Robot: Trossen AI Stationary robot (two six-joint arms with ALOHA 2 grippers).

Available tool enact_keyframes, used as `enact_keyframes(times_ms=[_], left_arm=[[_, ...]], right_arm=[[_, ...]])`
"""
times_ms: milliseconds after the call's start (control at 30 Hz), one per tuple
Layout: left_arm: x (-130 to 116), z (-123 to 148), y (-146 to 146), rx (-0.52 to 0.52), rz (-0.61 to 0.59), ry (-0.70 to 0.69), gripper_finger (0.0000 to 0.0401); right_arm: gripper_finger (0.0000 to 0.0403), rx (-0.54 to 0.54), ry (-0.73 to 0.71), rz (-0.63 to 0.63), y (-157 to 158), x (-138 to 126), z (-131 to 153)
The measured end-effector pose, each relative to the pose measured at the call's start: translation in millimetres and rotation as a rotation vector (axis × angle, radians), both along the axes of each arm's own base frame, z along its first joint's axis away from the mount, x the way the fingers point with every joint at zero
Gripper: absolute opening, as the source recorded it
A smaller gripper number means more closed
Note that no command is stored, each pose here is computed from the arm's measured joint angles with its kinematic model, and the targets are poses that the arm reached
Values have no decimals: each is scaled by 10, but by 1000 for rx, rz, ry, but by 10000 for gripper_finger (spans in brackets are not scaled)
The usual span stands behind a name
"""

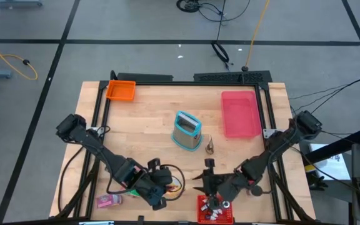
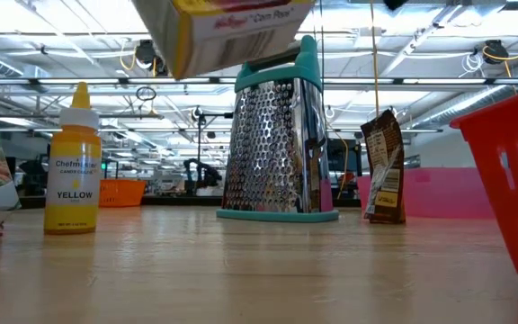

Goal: Pick & Place Kitchen Items
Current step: Put the yellow cereal box into the pink bin

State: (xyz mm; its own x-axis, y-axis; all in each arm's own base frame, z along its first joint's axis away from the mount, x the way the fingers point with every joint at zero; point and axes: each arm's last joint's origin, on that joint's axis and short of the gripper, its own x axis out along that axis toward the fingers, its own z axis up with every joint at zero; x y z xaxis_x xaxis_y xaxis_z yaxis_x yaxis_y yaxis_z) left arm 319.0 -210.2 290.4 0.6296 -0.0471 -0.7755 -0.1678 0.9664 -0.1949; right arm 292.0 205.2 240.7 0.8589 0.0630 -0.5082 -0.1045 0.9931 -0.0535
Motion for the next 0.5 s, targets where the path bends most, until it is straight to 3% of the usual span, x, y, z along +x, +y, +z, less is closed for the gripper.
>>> enact_keyframes(times_ms=[233,500], left_arm=[[11,9,13,81,-15,-36,76],[78,-47,-20,115,-51,-60,76]], right_arm=[[223,62,-75,110,-112,170,100],[261,64,-150,90,-237,294,157]])
